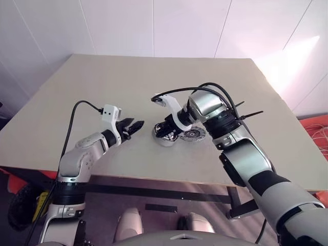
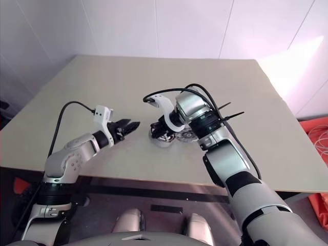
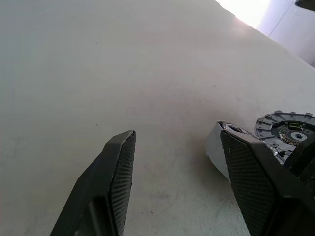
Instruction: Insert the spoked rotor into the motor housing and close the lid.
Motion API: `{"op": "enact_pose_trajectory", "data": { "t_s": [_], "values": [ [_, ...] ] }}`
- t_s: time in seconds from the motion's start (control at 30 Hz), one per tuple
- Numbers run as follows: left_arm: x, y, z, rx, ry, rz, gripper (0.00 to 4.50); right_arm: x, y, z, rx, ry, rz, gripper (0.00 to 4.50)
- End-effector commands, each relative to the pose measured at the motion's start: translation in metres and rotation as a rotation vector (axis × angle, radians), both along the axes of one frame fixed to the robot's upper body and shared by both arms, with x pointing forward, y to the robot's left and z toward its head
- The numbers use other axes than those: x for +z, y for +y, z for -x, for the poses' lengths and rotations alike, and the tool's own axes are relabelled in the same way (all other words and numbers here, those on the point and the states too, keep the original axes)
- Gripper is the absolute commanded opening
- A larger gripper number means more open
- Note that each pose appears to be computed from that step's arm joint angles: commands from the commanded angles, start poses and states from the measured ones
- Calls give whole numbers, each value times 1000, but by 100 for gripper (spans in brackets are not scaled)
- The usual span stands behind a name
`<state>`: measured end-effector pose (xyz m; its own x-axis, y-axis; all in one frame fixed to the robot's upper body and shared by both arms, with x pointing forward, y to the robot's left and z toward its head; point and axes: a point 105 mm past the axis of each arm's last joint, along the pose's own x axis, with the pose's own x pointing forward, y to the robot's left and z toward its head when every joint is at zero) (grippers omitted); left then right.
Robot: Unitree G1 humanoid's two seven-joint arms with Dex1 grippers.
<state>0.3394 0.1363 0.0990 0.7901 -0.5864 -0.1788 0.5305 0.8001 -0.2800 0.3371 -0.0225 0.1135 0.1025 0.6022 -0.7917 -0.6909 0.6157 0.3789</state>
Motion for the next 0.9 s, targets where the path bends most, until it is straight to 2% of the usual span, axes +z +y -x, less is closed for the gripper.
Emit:
{"op": "enact_pose_trajectory", "data": {
  "t_s": [0.03,0.27,0.37,0.5,0.6,0.73,0.8,0.9],
  "values": [
    [18,7,-3,12,-59,0,293,2,1,1,30,-35,-18,0],
    [20,8,-5,13,-64,-1,293,7,9,-1,55,-112,-35,215],
    [20,6,-5,9,-64,-1,293,15,12,-3,53,-137,-63,321],
    [18,3,-3,-12,-42,19,293,49,16,-12,40,-215,-151,447],
    [15,-1,0,-45,4,51,293,68,16,-12,50,-266,-204,447],
    [12,-7,3,-92,66,103,293,100,4,-13,131,-441,-279,447],
    [13,-9,3,-109,76,119,293,108,-6,-15,163,-539,-274,447],
    [12,-11,2,-123,84,113,293,103,-45,-30,208,-779,-144,447]
  ]
}}
